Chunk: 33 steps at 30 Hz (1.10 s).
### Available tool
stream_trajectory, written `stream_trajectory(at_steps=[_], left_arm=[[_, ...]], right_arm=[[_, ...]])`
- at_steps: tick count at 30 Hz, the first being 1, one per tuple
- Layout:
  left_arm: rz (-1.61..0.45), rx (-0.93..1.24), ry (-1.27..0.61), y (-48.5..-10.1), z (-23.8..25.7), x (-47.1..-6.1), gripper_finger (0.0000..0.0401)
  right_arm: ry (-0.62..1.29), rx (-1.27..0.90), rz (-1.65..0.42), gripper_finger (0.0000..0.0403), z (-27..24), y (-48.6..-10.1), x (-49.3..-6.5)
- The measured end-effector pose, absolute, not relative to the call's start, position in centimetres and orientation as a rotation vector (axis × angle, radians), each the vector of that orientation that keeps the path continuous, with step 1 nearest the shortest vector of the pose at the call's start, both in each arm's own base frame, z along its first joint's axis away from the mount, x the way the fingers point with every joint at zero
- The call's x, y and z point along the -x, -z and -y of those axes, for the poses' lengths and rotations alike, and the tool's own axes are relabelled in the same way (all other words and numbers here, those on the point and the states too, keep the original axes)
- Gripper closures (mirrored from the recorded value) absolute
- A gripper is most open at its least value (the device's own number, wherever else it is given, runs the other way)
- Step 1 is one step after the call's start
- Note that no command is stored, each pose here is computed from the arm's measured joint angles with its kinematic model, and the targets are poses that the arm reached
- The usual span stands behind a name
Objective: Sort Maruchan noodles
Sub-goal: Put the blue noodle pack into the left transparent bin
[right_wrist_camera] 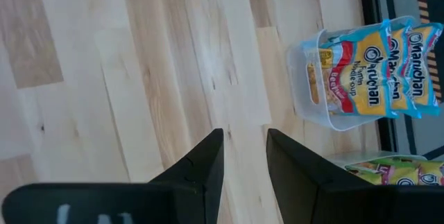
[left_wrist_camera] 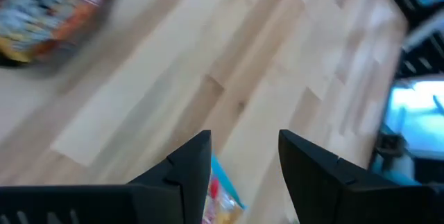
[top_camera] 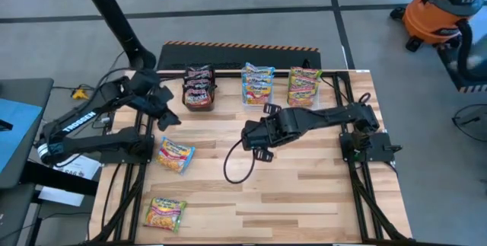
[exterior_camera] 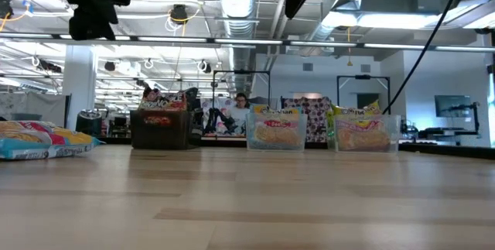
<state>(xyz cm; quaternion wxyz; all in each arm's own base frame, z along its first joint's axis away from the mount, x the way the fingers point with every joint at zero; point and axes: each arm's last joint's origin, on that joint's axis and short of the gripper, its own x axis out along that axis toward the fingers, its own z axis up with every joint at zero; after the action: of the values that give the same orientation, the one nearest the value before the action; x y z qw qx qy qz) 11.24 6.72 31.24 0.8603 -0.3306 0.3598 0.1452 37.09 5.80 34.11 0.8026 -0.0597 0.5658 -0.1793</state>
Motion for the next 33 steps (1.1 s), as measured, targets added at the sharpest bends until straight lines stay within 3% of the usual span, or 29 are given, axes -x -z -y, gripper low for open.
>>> stream_trajectory(at_steps=[14,22,28,33], left_arm=[[-0.657,0.783,0.015,-31.2,-5.7,-13.0,0.0218],[-0.64,0.673,0.092,-31.1,-5.8,-14.6,0.0214],[-0.785,0.715,0.082,-29.6,-5.9,-15.0,0.0214],[-1.075,0.774,0.049,-27.8,-5.0,-13.7,0.0214]], right_arm=[[0.4,0.062,-1.182,0.027,-8.2,-34.1,-36.6],[0.426,0.019,-1.17,0.027,-8.4,-34.1,-36.6],[0.427,0.018,-1.17,0.027,-8.4,-34.1,-36.6],[0.432,0.011,-1.168,0.027,-8.4,-34.1,-36.6]])
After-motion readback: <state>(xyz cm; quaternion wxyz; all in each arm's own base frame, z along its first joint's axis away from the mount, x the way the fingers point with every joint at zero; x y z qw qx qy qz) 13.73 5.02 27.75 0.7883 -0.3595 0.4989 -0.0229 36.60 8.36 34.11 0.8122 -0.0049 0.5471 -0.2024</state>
